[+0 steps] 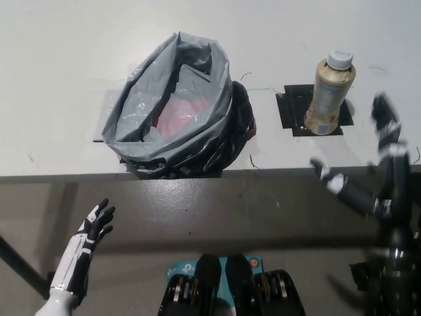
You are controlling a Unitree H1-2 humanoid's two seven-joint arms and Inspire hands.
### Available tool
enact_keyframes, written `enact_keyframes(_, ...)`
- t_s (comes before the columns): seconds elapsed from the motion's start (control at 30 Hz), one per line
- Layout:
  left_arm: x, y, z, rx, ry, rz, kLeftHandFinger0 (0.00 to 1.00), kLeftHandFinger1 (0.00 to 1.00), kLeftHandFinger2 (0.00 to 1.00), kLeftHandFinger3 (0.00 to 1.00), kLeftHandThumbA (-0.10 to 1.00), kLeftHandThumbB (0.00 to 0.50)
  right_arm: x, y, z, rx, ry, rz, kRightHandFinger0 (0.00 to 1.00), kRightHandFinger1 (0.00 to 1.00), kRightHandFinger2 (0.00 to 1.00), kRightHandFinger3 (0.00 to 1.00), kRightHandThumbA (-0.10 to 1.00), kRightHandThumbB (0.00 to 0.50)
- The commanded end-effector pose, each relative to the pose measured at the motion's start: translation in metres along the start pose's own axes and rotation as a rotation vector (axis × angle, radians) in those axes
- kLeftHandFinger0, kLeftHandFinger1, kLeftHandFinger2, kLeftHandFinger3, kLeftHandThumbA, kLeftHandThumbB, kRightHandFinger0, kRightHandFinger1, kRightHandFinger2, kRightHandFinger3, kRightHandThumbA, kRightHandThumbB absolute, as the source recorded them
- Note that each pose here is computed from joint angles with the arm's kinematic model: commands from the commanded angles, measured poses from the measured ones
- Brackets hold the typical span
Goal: Use the right hand to pick up a bottle of protein shake and place it into a plastic bag on the left side
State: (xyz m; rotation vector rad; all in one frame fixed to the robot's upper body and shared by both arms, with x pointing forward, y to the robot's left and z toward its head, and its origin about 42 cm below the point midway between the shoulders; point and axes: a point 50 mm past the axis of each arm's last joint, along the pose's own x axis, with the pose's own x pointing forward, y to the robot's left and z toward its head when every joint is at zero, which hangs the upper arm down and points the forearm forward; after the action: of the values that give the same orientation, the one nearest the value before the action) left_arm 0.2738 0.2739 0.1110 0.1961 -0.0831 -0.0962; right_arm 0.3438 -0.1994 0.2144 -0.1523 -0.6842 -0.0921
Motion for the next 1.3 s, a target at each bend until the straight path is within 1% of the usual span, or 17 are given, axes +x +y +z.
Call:
enact_keyframes(0.0, -0.008, 0.003, 0.009, 0.002, -0.081, 0.018, 1.0, 1.0, 1.0, 1.0, 1.0, 0.214, 0.037, 0.003, 0.009, -0.04, -0.087, -0.057, 1.0, 1.0, 1.0, 1.0, 0.98, 0.338)
enact_keyframes(0.03, -0.009, 0.004, 0.009, 0.0, -0.074, 0.016, 1.0, 1.0, 1.0, 1.0, 1.0, 0.228, 0.042, 0.004, 0.007, -0.035, -0.082, -0.062, 1.0, 1.0, 1.0, 1.0, 0.99, 0.353)
enact_keyframes(0.1, -0.008, 0.003, 0.011, 0.005, -0.077, 0.015, 1.0, 1.0, 1.0, 1.0, 1.0, 0.214, 0.054, 0.007, 0.003, -0.039, -0.068, -0.079, 1.0, 1.0, 1.0, 1.0, 1.0, 0.379)
enact_keyframes(0.13, -0.008, 0.003, 0.011, 0.005, -0.075, 0.011, 1.0, 1.0, 1.0, 1.0, 1.0, 0.212, 0.059, 0.008, 0.001, -0.042, -0.06, -0.083, 1.0, 1.0, 1.0, 1.0, 1.0, 0.372)
enact_keyframes(0.2, -0.007, 0.003, 0.012, -0.004, -0.067, 0.007, 1.0, 1.0, 1.0, 1.0, 1.0, 0.225, 0.068, 0.009, -0.003, -0.051, -0.03, -0.093, 1.0, 1.0, 1.0, 1.0, 1.0, 0.396)
enact_keyframes(0.27, -0.007, 0.003, 0.013, -0.005, -0.068, 0.001, 1.0, 1.0, 1.0, 1.0, 1.0, 0.219, 0.076, 0.011, -0.007, -0.058, -0.017, -0.104, 1.0, 1.0, 1.0, 1.0, 1.0, 0.393)
enact_keyframes(0.3, -0.007, 0.003, 0.013, -0.003, -0.066, -0.002, 1.0, 1.0, 1.0, 1.0, 1.0, 0.222, 0.079, 0.011, -0.009, -0.055, -0.006, -0.105, 1.0, 1.0, 1.0, 1.0, 1.0, 0.378)
enact_keyframes(0.33, -0.007, 0.002, 0.013, -0.005, -0.067, -0.004, 1.0, 1.0, 1.0, 1.0, 1.0, 0.223, 0.086, 0.012, -0.012, -0.051, 0.004, -0.108, 1.0, 1.0, 1.0, 1.0, 1.0, 0.349)
enact_keyframes(0.43, -0.007, 0.001, 0.012, -0.013, -0.07, -0.009, 1.0, 1.0, 1.0, 1.0, 1.0, 0.234, 0.103, 0.009, -0.023, -0.041, 0.031, -0.135, 1.0, 1.0, 1.0, 1.0, 1.0, 0.363)
enact_keyframes(0.63, -0.007, 0.004, 0.012, -0.007, -0.071, -0.012, 1.0, 1.0, 1.0, 1.0, 1.0, 0.249, 0.124, 0.0, -0.041, -0.039, 0.051, -0.191, 1.0, 1.0, 1.0, 1.0, 1.0, 0.356)
enact_keyframes(0.67, -0.007, 0.005, 0.012, -0.01, -0.069, -0.013, 1.0, 1.0, 1.0, 1.0, 1.0, 0.253, 0.126, -0.001, -0.042, -0.039, 0.047, -0.198, 1.0, 1.0, 1.0, 1.0, 1.0, 0.343)
enact_keyframes(0.77, -0.007, 0.006, 0.013, -0.006, -0.067, -0.013, 1.0, 1.0, 1.0, 1.0, 1.0, 0.254, 0.131, -0.007, -0.043, -0.048, 0.046, -0.219, 1.0, 1.0, 1.0, 1.0, 1.0, 0.371)
enact_keyframes(0.8, -0.007, 0.006, 0.013, -0.006, -0.068, -0.014, 1.0, 1.0, 1.0, 1.0, 1.0, 0.254, 0.132, -0.007, -0.043, -0.051, 0.045, -0.222, 1.0, 1.0, 1.0, 1.0, 1.0, 0.373)
enact_keyframes(0.9, -0.009, 0.005, 0.012, -0.003, -0.057, -0.017, 1.0, 1.0, 1.0, 1.0, 1.0, 0.277, 0.133, -0.011, -0.042, -0.056, 0.05, -0.239, 1.0, 1.0, 1.0, 1.0, 1.0, 0.382)
enact_keyframes(1.07, -0.008, 0.002, 0.01, -0.008, -0.059, -0.03, 1.0, 1.0, 1.0, 1.0, 1.0, 0.254, 0.131, -0.015, -0.045, -0.067, 0.064, -0.243, 1.0, 1.0, 1.0, 1.0, 1.0, 0.39)
enact_keyframes(1.2, -0.007, 0.001, 0.01, -0.006, -0.058, -0.034, 1.0, 1.0, 1.0, 1.0, 1.0, 0.267, 0.134, -0.011, -0.05, -0.086, 0.085, -0.239, 1.0, 1.0, 1.0, 1.0, 1.0, 0.39)
enact_keyframes(1.27, -0.007, 0.0, 0.01, -0.013, -0.057, -0.04, 1.0, 1.0, 1.0, 1.0, 1.0, 0.267, 0.134, -0.008, -0.053, -0.103, 0.105, -0.228, 1.0, 1.0, 1.0, 1.0, 1.0, 0.414)
